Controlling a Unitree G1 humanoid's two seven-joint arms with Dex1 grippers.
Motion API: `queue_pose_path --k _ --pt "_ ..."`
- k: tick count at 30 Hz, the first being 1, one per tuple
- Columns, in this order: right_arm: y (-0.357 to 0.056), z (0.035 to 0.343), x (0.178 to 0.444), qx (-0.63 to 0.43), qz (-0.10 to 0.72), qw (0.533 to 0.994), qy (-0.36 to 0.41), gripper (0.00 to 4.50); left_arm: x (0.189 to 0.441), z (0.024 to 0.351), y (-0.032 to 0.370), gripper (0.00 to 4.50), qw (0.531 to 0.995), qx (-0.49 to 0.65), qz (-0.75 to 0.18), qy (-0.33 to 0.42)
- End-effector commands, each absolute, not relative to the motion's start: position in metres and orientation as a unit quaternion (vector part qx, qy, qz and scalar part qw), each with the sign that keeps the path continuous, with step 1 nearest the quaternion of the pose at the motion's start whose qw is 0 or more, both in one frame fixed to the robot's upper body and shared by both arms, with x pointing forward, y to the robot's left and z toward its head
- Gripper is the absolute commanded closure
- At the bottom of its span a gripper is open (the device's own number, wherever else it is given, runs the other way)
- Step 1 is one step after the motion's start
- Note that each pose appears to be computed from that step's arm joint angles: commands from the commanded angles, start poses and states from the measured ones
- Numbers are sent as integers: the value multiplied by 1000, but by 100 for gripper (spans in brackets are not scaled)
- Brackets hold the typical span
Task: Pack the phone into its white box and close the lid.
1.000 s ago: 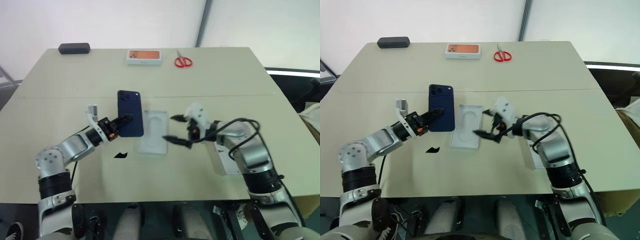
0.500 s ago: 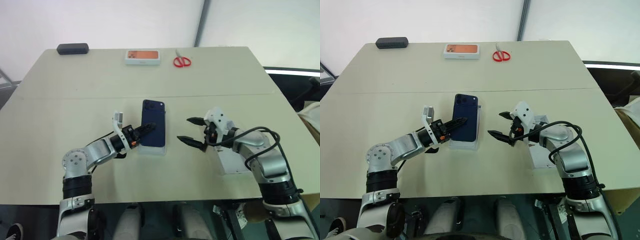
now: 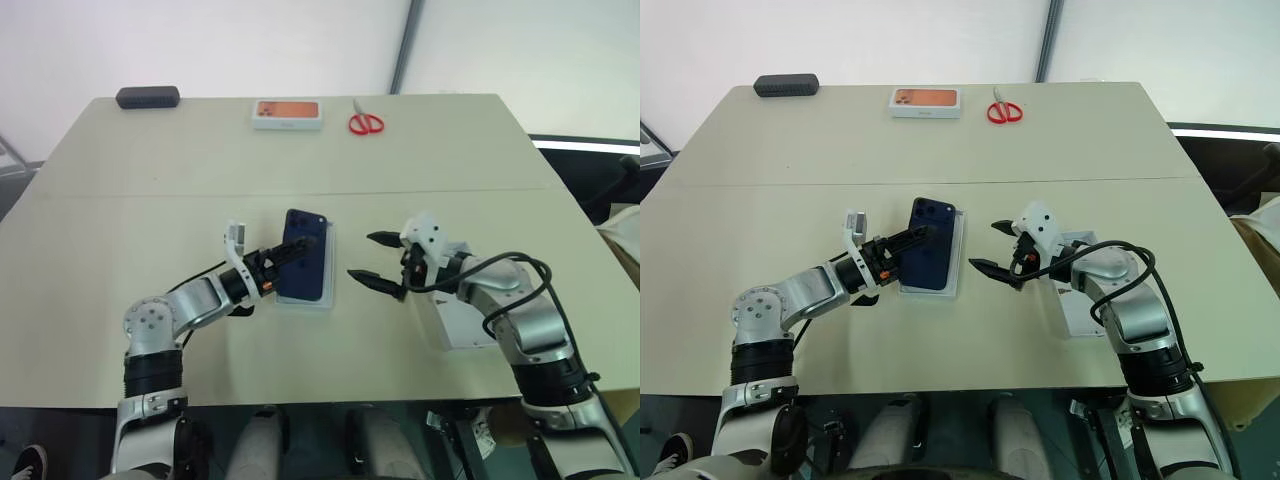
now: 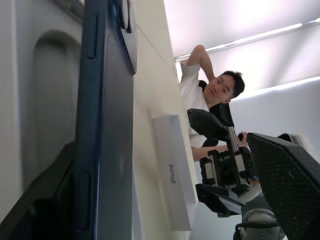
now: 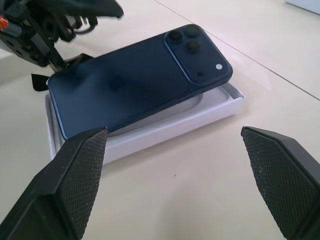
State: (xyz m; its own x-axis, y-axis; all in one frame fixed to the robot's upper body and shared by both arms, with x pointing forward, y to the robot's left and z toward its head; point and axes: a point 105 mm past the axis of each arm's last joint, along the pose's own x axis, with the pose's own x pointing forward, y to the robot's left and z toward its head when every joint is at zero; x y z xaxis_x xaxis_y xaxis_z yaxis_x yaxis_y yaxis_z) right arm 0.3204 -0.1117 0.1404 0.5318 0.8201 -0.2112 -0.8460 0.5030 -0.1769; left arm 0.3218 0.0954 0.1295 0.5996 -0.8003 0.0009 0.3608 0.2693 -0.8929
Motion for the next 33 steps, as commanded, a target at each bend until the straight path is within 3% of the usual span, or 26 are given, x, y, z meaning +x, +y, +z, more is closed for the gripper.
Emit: queue_pose_path --k 1,27,28,31,33 --pt "-109 147 321 -138 483 864 33 0 319 144 95 8 765 -457 -399 215" --pt "-102 139 324 -149 494 856 37 0 316 170 134 8 826 -399 -354 180" --pt "-101 139 324 -149 495 855 35 0 322 169 143 31 840 -388 -338 174" --pt "-103 139 325 -160 491 855 32 87 338 164 167 125 890 -323 -280 162" --pt "-104 135 328 -183 482 856 31 194 341 159 170 231 903 -288 -274 165"
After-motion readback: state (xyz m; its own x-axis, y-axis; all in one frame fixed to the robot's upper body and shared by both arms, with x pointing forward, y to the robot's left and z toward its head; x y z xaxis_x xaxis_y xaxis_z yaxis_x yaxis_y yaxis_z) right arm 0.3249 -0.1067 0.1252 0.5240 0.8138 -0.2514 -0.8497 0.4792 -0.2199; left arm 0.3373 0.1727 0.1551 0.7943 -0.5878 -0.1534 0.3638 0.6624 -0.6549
